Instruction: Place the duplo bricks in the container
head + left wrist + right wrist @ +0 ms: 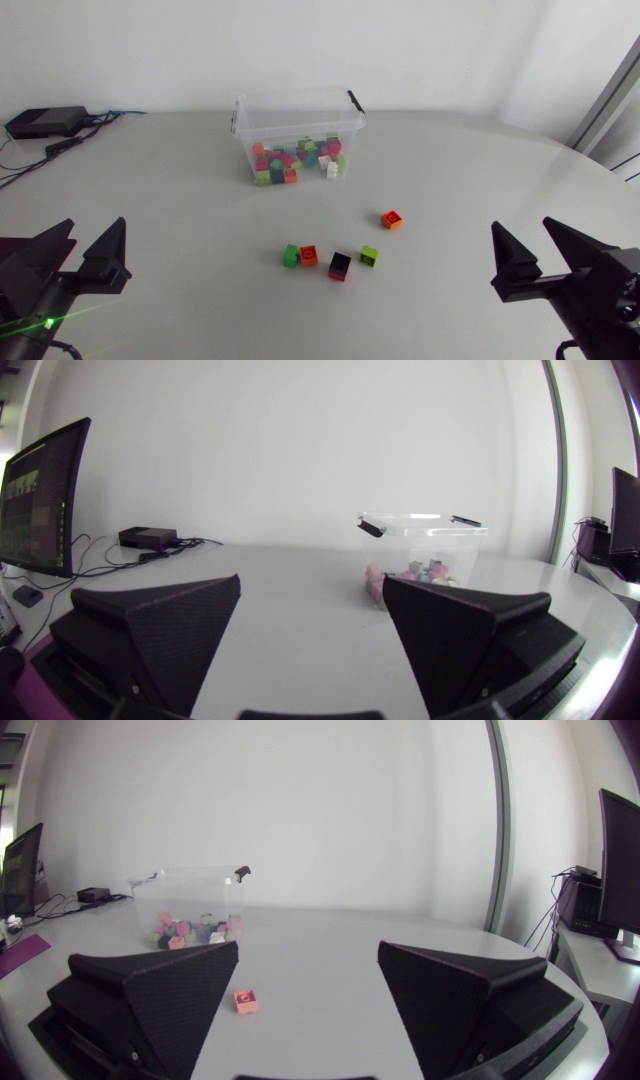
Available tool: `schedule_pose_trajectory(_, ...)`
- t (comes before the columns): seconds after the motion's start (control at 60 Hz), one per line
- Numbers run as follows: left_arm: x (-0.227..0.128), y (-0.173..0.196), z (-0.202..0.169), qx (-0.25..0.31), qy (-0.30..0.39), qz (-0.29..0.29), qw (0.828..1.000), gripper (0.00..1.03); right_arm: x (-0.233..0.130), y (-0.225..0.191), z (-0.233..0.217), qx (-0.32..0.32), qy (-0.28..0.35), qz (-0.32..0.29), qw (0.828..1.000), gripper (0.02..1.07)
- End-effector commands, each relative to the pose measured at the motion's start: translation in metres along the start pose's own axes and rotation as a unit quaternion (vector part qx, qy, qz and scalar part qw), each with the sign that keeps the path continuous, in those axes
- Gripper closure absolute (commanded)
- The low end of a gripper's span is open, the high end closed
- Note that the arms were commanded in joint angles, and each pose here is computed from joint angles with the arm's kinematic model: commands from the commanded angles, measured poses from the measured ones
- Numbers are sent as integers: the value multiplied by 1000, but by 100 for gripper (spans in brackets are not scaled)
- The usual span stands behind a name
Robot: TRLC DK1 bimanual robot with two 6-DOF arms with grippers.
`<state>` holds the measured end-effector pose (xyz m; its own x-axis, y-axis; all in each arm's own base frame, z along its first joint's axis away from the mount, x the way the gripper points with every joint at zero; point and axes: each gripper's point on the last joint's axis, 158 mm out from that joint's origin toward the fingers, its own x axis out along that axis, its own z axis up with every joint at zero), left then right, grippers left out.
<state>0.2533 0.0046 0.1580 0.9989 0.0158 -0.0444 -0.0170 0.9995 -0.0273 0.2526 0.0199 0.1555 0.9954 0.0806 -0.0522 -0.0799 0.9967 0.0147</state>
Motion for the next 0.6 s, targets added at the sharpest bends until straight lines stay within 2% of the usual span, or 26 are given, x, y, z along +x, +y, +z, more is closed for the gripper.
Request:
schedule_pose_trajectory(0.0,0,-1,-6,-7,5,-3,1000,4,1,-2,-7,-3,3,-5,1000,6)
schedule_pose_trajectory(0.317,0,2,-4,-9,1,4,1000,4,1,-3,-6,-5,1,-7,1000,6)
schedule_pose_trajectory(0.583,-3,0,19,-7,-10,1,1000,4,-1,-5,13,-5,-14,-11,1000,6)
